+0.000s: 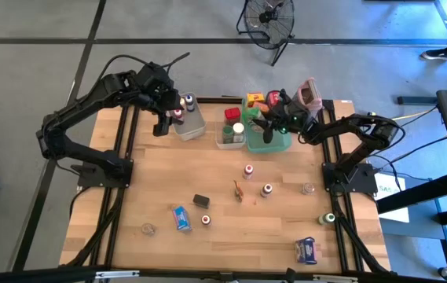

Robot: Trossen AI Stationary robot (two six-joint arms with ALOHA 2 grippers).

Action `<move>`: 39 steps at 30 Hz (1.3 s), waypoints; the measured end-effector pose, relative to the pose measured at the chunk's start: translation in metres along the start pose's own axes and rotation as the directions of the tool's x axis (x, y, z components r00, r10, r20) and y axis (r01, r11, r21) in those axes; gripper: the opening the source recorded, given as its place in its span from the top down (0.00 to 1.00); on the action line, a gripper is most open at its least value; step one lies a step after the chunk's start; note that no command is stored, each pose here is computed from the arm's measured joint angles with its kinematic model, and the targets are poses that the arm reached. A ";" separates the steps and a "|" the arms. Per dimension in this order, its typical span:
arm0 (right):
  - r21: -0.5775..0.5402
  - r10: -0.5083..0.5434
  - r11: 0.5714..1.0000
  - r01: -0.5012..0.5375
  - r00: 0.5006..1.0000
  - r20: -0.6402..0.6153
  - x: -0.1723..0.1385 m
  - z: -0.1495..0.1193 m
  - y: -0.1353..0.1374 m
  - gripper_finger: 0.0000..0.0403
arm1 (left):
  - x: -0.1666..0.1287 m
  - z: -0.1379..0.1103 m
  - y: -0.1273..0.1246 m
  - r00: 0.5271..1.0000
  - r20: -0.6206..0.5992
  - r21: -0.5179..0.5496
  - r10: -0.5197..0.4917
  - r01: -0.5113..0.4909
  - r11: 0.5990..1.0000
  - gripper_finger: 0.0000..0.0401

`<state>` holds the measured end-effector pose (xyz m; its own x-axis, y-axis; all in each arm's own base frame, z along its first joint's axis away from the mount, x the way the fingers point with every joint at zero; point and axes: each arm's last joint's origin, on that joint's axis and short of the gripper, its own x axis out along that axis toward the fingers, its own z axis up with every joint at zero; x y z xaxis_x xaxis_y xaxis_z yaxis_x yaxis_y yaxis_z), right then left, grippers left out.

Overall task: Pick & Place Kitchen Items
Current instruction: Put the green cereal box into the green bin

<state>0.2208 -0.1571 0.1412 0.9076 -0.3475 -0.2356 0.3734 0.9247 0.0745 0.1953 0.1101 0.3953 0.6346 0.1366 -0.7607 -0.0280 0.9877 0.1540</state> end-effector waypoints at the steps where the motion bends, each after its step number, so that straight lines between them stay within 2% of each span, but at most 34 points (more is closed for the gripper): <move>1: -0.009 0.000 1.000 0.000 1.000 0.009 0.000 0.001 0.000 0.66 | 0.000 0.000 0.000 1.000 0.000 0.000 0.000 0.000 1.000 0.47; 6: -0.032 0.001 0.999 0.001 0.998 0.055 0.000 0.005 0.000 0.66 | 0.000 0.000 0.000 1.000 0.000 0.000 -0.001 0.001 1.000 0.47; 20: -0.033 0.004 0.999 -0.002 0.997 0.071 0.000 0.007 0.001 0.66 | 0.000 0.000 0.000 1.000 0.001 0.000 -0.001 0.001 1.000 0.47; 24: -0.013 0.013 1.000 -0.013 0.999 0.044 0.001 0.004 0.004 0.66 | 0.000 0.000 0.000 1.000 0.001 0.000 -0.001 0.001 1.000 0.47; 39: 0.005 0.022 1.000 -0.022 0.997 0.075 0.012 -0.006 0.004 0.66 | 0.000 0.000 0.000 1.000 0.001 0.008 0.000 0.000 1.000 0.47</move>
<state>0.2318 -0.1566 0.1327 0.9274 -0.3379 -0.1606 0.3540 0.9314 0.0850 0.1953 0.1101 0.3954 0.6351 0.1362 -0.7603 -0.0215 0.9871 0.1588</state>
